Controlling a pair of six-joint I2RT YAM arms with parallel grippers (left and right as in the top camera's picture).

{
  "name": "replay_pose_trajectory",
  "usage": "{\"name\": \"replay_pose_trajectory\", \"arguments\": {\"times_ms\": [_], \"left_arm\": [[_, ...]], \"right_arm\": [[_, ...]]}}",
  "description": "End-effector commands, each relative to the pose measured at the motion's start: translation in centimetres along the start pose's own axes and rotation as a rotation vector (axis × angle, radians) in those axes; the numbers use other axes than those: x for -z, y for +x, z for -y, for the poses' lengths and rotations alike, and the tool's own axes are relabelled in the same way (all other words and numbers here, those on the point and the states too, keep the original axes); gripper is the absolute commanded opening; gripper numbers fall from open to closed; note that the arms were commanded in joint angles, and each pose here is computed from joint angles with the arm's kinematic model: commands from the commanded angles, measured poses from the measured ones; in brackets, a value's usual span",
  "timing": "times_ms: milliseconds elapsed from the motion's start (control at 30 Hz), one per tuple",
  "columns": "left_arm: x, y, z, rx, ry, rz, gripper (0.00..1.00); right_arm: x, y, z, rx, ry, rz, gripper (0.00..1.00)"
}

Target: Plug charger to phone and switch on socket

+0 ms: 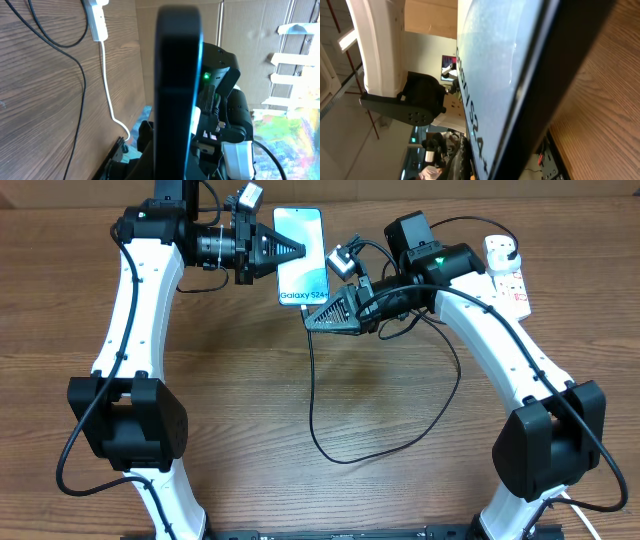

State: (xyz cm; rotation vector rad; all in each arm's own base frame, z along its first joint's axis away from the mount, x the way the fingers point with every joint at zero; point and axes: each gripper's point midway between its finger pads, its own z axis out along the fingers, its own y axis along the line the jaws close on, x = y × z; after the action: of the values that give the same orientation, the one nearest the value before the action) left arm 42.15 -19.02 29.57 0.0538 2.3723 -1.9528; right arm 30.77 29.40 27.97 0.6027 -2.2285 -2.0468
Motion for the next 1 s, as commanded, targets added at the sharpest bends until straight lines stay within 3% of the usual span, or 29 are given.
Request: {"name": "replay_pose_trajectory", "arguments": {"times_ms": [0, 967], "left_arm": [[0.0, 0.5, 1.3, -0.022, 0.068, -0.025, 0.04], [0.0, 0.7, 1.8, -0.006, 0.100, -0.038, 0.04]], "right_arm": [[1.2, -0.7, -0.2, 0.007, 0.023, 0.035, 0.04], [-0.2, -2.0, -0.6, 0.011, 0.027, 0.031, 0.04]]}}
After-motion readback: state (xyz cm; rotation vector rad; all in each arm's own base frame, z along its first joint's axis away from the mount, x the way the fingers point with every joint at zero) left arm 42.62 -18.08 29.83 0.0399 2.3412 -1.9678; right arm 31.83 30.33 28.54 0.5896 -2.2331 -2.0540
